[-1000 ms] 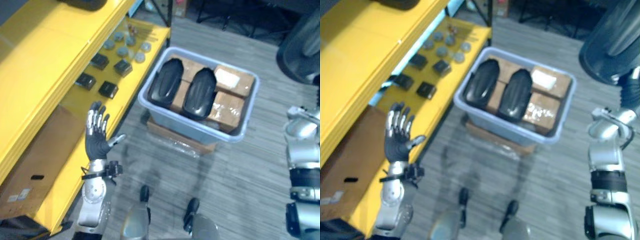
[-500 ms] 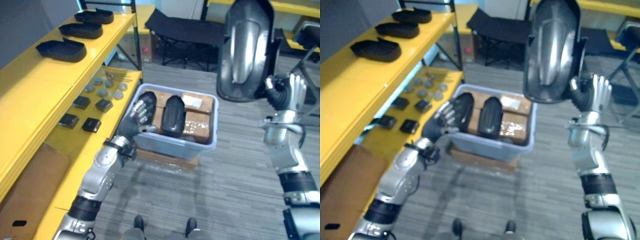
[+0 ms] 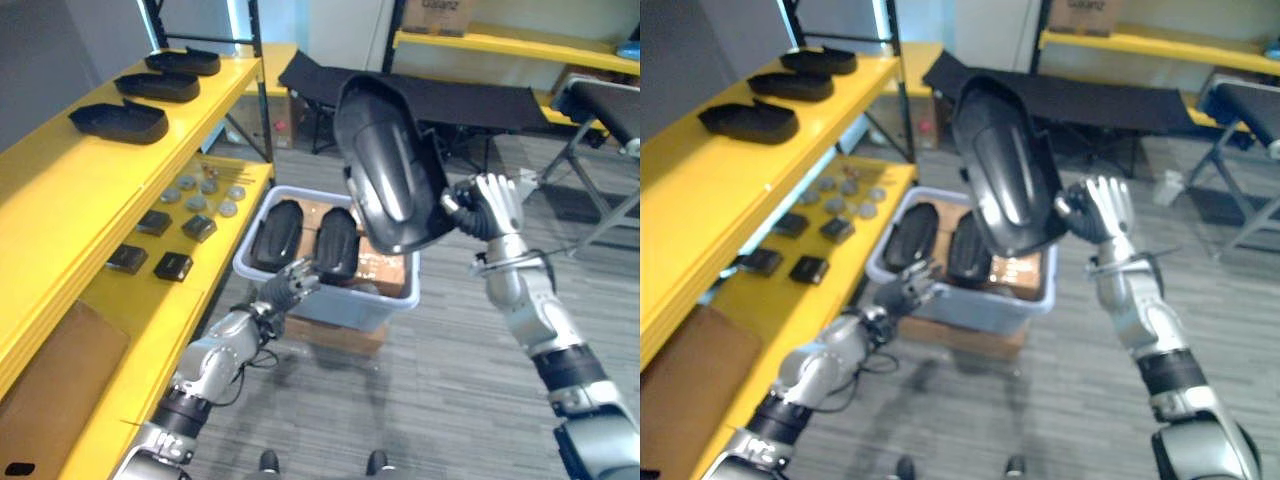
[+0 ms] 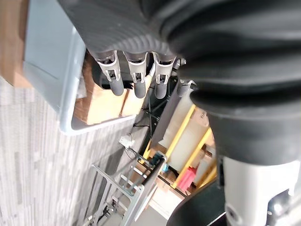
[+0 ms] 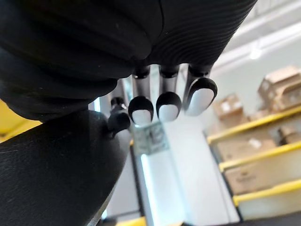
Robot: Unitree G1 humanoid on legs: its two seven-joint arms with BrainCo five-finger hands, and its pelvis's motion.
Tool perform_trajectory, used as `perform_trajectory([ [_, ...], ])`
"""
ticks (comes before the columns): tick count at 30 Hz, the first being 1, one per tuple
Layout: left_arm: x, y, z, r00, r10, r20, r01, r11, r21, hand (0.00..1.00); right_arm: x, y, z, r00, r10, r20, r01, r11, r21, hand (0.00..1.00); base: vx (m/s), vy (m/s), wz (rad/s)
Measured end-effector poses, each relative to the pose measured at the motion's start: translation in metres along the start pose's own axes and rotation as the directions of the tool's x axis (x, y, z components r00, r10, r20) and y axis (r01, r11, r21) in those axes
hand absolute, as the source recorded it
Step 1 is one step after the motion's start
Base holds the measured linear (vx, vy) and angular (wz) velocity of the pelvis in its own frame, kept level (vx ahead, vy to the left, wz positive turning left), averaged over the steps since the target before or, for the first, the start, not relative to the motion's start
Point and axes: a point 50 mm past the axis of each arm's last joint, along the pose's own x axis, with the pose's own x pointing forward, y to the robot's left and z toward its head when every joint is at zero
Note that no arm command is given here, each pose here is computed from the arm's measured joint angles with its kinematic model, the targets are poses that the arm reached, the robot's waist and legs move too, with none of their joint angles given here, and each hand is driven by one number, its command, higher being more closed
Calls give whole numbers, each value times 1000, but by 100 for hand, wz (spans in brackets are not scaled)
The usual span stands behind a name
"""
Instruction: Walk over and take plastic housings, then place them on the shelf
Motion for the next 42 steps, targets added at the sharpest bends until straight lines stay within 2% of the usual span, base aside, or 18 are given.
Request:
perform_trajectory([
  [14, 9, 3, -39, 984, 125, -129, -127, 992, -6, 0, -26, 43, 32, 979, 152, 136, -162, 985, 64, 100, -10, -4, -3],
  [20, 11, 0, -43, 983, 128, -133, -132, 991, -22, 0, -33, 57, 47, 966, 184, 183, -204, 974, 100, 100, 0, 0, 0],
  [23, 12, -1, -42, 986, 122, -111, -128, 990, -52, 0, -36, 61, 51, 958, 210, 194, -234, 966, 109, 100, 0, 0, 0],
  [28, 14, -7, -38, 993, 91, -73, -104, 972, -213, 0, -48, 74, 51, 945, 267, 188, -289, 953, 97, 100, 0, 0, 0],
  [33, 15, -9, -31, 996, 86, -29, -91, 947, -307, 0, -56, 78, 48, 941, 290, 175, -309, 947, 89, 100, 0, 0, 0],
  [42, 17, -15, -22, 995, 98, -4, -95, 947, -307, 0, -60, 81, 45, 944, 289, 157, -305, 948, 88, 100, 0, 0, 0],
])
